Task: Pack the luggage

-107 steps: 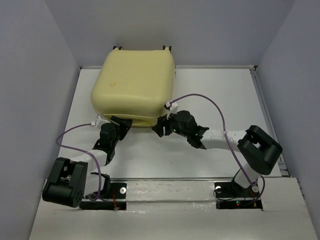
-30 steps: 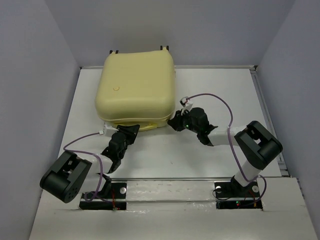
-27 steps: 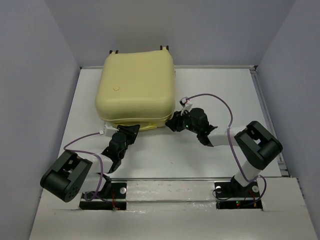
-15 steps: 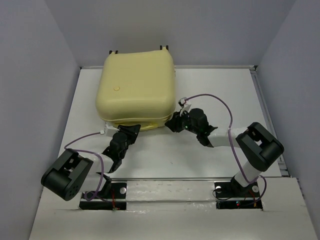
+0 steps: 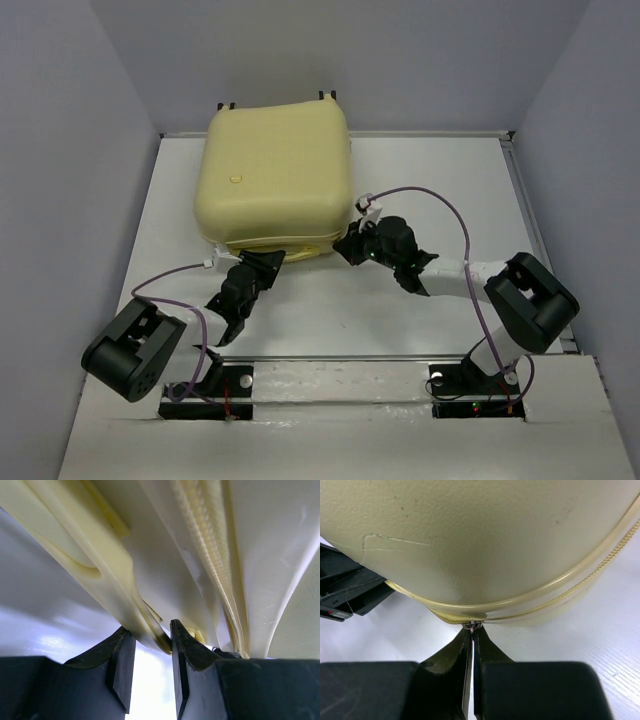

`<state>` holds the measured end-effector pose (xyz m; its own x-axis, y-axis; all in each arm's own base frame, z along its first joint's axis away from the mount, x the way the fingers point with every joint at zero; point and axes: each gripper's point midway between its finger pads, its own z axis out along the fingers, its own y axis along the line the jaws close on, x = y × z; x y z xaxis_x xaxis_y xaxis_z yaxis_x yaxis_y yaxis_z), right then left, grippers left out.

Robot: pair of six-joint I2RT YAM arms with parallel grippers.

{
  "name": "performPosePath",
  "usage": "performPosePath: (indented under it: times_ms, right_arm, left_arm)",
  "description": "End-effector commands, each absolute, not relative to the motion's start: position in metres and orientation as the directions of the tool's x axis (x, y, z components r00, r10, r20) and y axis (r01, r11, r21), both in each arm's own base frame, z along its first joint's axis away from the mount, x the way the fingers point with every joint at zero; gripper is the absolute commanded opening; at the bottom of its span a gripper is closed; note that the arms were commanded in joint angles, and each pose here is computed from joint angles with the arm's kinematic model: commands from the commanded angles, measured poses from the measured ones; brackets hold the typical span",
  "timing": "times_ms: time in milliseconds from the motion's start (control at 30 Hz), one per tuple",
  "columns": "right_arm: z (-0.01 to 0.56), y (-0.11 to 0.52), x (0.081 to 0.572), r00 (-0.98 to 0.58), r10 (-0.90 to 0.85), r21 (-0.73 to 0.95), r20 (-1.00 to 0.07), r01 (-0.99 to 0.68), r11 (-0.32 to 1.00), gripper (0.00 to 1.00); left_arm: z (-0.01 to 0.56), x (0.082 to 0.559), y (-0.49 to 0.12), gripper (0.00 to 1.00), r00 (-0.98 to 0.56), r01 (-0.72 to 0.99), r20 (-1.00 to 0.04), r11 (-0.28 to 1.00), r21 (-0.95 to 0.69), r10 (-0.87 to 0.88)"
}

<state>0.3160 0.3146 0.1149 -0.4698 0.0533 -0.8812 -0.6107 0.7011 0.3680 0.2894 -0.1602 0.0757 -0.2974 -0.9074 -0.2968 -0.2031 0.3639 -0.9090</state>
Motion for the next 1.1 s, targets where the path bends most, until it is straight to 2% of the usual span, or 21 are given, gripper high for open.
performPosePath:
  times_ms: [0,200,700,767,867,900,933,1000,1033,1067]
  right_arm:
    - [0.159,0.285,0.350,-0.315,0.120,0.286,-0.941,-0.554,0.782,0.07]
    - [0.145,0.251,0.359,-0.346,0.110,0.279,-0.932,-0.488,0.827,0.07]
    - [0.129,0.238,0.362,-0.380,0.024,0.215,-0.925,-0.470,0.856,0.07]
    - [0.134,0.253,0.352,-0.400,0.029,0.261,-0.916,-0.540,0.800,0.07]
    - [0.142,0.319,0.315,-0.411,-0.013,0.284,-0.911,-0.653,0.702,0.07]
    - [0.136,0.367,0.267,-0.421,-0.104,0.274,-0.901,-0.738,0.617,0.07]
    - [0.144,0.404,0.249,-0.406,-0.127,0.269,-0.905,-0.778,0.568,0.07]
    - [0.142,0.438,0.216,-0.388,-0.185,0.229,-0.903,-0.798,0.557,0.07]
    - [0.143,0.436,0.213,-0.368,-0.195,0.188,-0.909,-0.781,0.596,0.07]
    - [0.146,0.432,0.207,-0.383,-0.174,0.217,-0.907,-0.781,0.585,0.07]
  left_arm:
    - [0.097,0.285,-0.180,0.06,-0.375,-0.059,-0.415,0.468,-0.882,-0.829]
    - [0.100,0.288,-0.168,0.06,-0.346,-0.066,-0.433,0.481,-0.874,-0.833]
    - [0.104,0.295,-0.159,0.06,-0.325,-0.064,-0.450,0.494,-0.867,-0.832]
    - [0.106,0.295,-0.164,0.06,-0.339,-0.052,-0.452,0.497,-0.866,-0.825]
    - [0.113,0.303,-0.178,0.06,-0.362,-0.026,-0.453,0.495,-0.868,-0.814]
    - [0.126,0.308,-0.193,0.06,-0.376,0.011,-0.459,0.492,-0.871,-0.805]
    - [0.121,0.311,-0.201,0.06,-0.398,0.008,-0.464,0.503,-0.864,-0.791]
    - [0.129,0.314,-0.214,0.06,-0.425,0.046,-0.476,0.507,-0.861,-0.770]
    - [0.131,0.315,-0.210,0.06,-0.418,0.042,-0.483,0.515,-0.856,-0.770]
    - [0.131,0.314,-0.206,0.06,-0.410,0.044,-0.493,0.523,-0.851,-0.767]
